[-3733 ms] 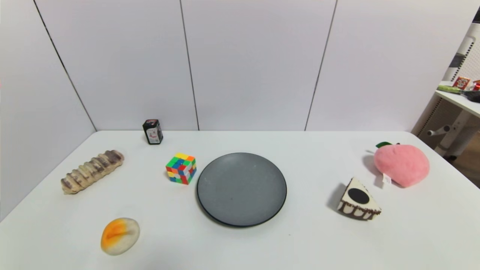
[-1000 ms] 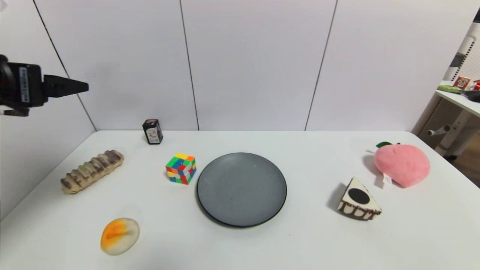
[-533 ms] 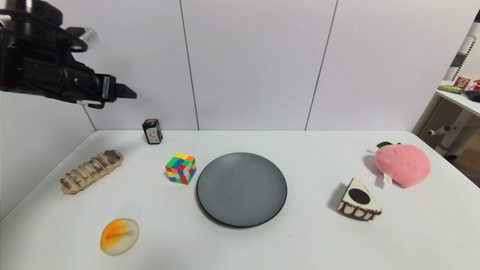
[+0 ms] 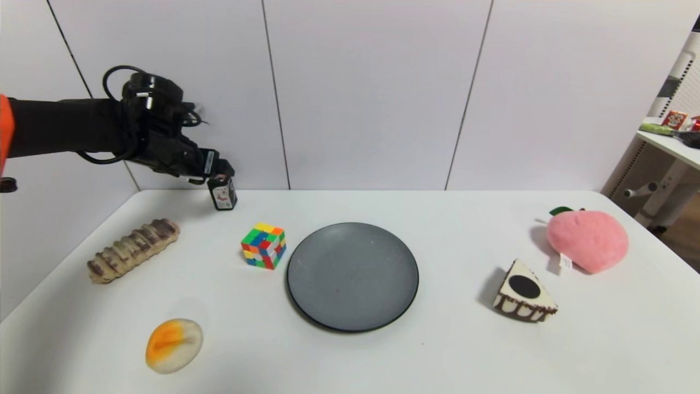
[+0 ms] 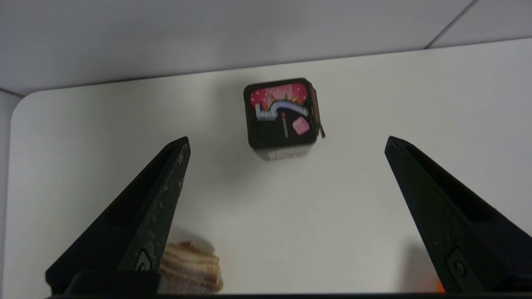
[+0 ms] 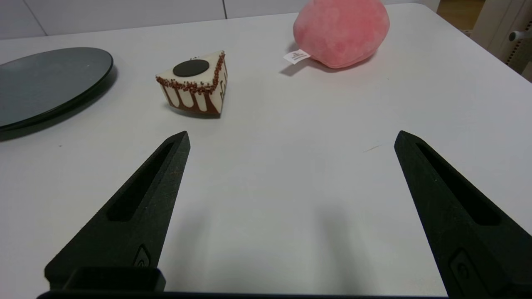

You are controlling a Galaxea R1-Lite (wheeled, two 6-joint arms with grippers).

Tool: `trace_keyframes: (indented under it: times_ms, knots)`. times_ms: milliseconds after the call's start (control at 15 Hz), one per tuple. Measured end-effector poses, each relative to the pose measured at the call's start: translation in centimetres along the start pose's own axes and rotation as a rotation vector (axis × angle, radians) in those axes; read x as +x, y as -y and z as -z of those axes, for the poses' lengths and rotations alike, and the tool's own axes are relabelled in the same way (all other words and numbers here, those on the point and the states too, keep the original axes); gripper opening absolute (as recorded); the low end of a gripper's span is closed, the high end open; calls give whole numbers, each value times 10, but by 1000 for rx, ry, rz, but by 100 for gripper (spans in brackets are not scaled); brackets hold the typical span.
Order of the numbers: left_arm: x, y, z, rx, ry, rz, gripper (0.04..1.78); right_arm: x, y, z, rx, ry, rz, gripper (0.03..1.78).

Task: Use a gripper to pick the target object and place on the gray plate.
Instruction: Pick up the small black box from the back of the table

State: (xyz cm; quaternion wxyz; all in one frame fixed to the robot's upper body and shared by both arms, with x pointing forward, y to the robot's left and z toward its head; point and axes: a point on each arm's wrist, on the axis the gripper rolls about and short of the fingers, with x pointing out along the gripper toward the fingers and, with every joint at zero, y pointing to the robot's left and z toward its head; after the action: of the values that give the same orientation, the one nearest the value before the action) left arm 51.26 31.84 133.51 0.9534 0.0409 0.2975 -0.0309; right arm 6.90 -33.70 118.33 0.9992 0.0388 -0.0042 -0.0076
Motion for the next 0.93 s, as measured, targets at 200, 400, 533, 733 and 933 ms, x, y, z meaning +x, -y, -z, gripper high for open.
trace_keyframes:
  times_ms: [200,400,533,733,933]
  knots:
    - [32,0,3,-5,-42,6,169,0,0,0,0,0,0,170]
    - [58,1,12,-8,-77,6,169,0,0,0,0,0,0,170]
    - [69,2,19,-16,-96,13,169,0,0,0,0,0,0,170]
    - [79,2,23,-19,-98,23,169,0,0,0,0,0,0,170]
    - [82,2,23,-22,-84,21,169,0,0,0,0,0,0,170]
